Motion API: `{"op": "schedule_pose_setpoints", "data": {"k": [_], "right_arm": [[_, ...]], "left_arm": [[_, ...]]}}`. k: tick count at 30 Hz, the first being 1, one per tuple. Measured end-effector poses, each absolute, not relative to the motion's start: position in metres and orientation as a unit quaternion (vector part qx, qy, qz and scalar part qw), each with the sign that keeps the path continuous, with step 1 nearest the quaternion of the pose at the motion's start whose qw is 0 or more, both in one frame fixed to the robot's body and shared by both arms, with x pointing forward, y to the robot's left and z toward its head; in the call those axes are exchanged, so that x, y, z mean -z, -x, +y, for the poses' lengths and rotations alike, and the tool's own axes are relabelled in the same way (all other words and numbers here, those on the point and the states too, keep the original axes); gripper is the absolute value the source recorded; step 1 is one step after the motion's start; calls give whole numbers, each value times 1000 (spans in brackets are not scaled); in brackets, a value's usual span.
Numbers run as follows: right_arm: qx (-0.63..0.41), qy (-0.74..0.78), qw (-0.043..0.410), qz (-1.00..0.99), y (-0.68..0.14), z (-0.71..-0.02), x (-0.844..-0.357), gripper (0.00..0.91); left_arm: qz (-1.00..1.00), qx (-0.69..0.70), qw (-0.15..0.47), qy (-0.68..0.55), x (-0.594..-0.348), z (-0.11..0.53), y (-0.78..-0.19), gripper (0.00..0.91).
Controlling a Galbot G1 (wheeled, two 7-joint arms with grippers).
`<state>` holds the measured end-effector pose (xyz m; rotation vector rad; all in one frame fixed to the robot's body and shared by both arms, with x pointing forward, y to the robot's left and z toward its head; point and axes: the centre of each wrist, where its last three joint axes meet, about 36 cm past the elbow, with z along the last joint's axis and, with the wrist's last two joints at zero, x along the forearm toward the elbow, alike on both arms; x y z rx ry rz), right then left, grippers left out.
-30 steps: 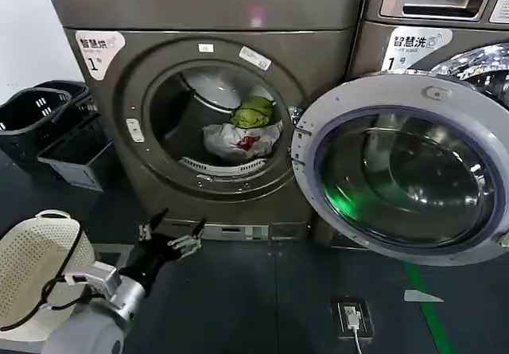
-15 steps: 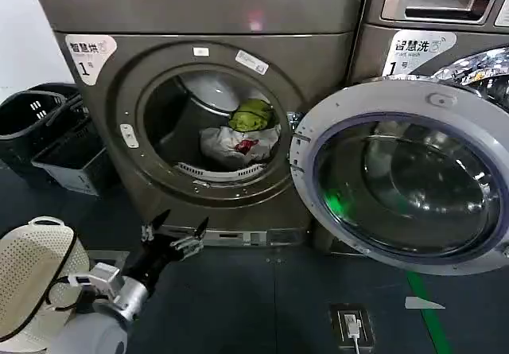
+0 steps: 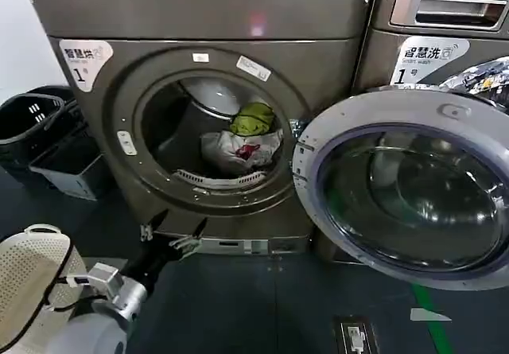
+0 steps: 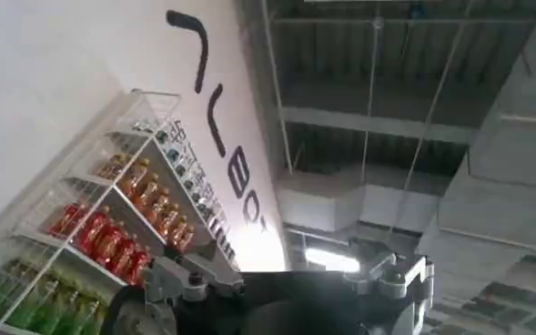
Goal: Grasp the clothes from the dryer.
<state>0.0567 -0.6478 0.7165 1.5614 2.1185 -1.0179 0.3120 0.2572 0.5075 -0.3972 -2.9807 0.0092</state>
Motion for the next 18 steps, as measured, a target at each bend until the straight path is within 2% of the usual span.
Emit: {"op": "schedule_pose_setpoints", "data": {"k": [18], "right_arm": [[354, -548, 158, 741, -55, -649, -715, 907]], "left_arm": [[-989, -5, 65, 132, -508, 257, -312, 907]]}}
